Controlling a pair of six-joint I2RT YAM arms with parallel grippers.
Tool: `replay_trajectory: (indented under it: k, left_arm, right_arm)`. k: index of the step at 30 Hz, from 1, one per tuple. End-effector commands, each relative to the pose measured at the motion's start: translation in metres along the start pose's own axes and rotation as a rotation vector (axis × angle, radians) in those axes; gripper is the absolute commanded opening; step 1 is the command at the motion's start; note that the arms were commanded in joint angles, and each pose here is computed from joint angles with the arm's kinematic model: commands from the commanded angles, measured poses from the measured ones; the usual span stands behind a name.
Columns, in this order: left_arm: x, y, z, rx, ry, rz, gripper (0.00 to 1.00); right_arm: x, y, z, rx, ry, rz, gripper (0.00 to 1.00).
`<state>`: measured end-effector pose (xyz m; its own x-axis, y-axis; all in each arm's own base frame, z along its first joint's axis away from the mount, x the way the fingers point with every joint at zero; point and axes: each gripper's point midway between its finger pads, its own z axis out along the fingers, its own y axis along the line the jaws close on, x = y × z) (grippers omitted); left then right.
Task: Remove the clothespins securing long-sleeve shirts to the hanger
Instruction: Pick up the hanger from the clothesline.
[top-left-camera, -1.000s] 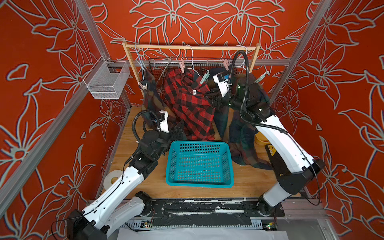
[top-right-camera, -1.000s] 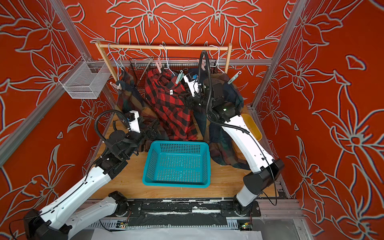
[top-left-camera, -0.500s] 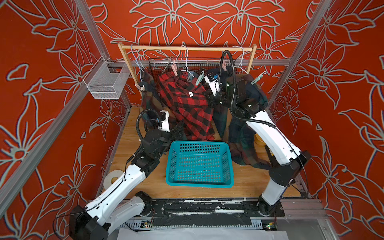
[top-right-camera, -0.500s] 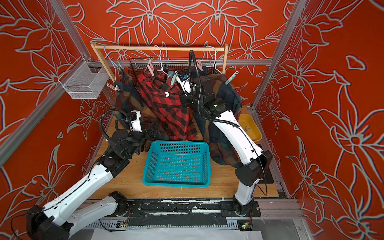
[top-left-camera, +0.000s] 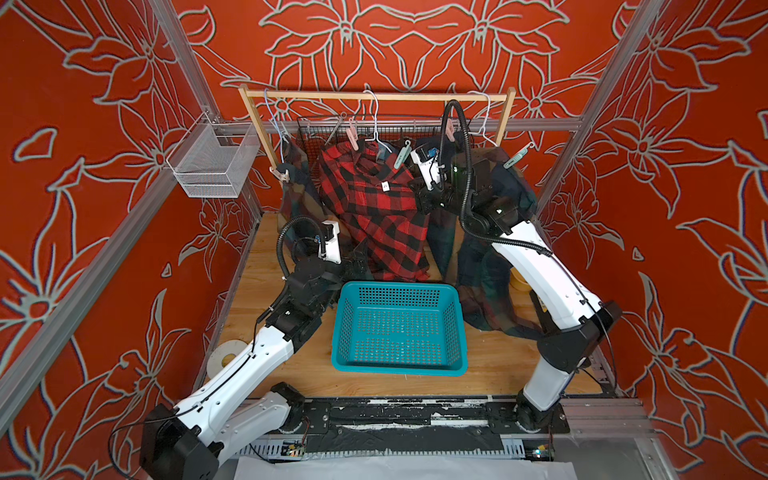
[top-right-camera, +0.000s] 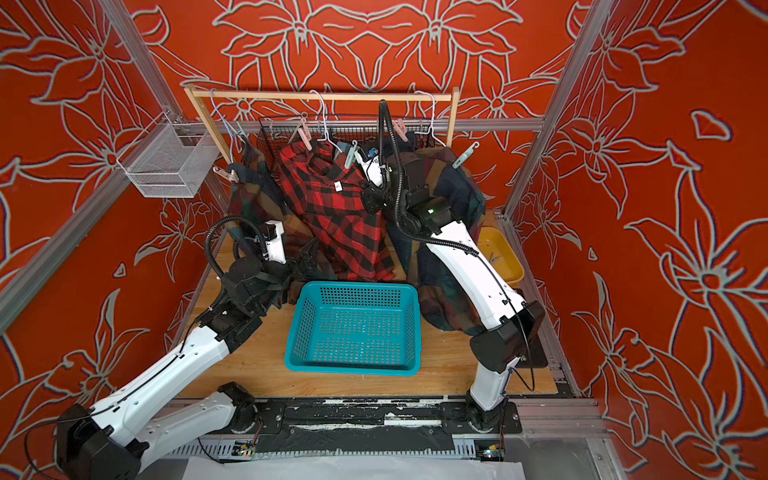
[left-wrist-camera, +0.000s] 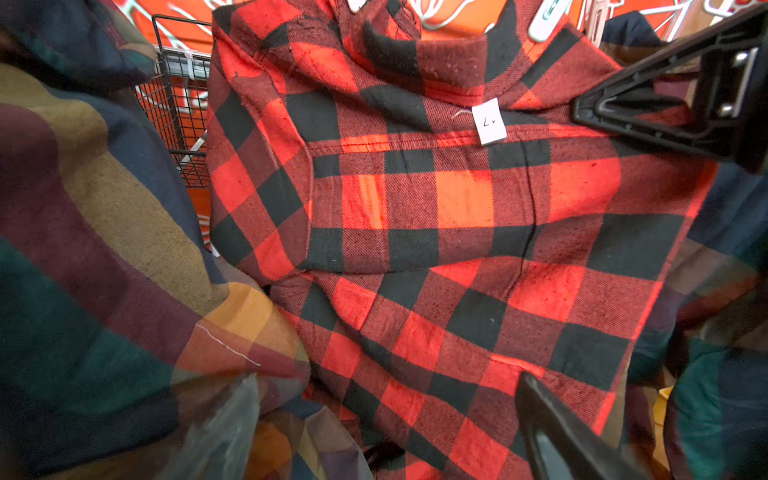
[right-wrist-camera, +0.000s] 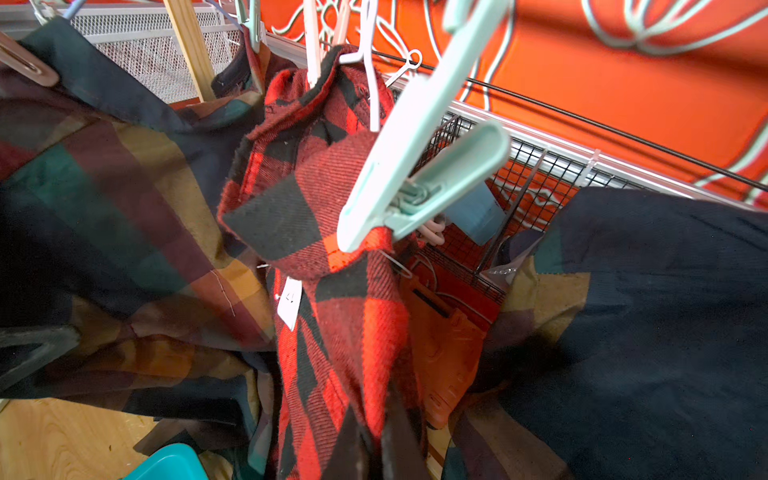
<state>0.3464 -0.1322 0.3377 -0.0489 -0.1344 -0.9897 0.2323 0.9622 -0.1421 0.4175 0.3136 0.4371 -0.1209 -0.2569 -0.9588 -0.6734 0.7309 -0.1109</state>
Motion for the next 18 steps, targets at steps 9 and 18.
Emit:
replay_trajectory:
  k: [9,18]
  left_arm:
    - [-0.001,0.003,0.017,-0.038,-0.009,-0.009,0.93]
    - [-0.003,0.004,0.027,-0.036,-0.010,-0.028,0.93]
  right_arm:
    - [-0.072,0.000,-0.057,0.034,-0.209,-0.035,0.00]
    - [-0.085,-0.001,-0.071,0.043,-0.249,-0.031,0.00]
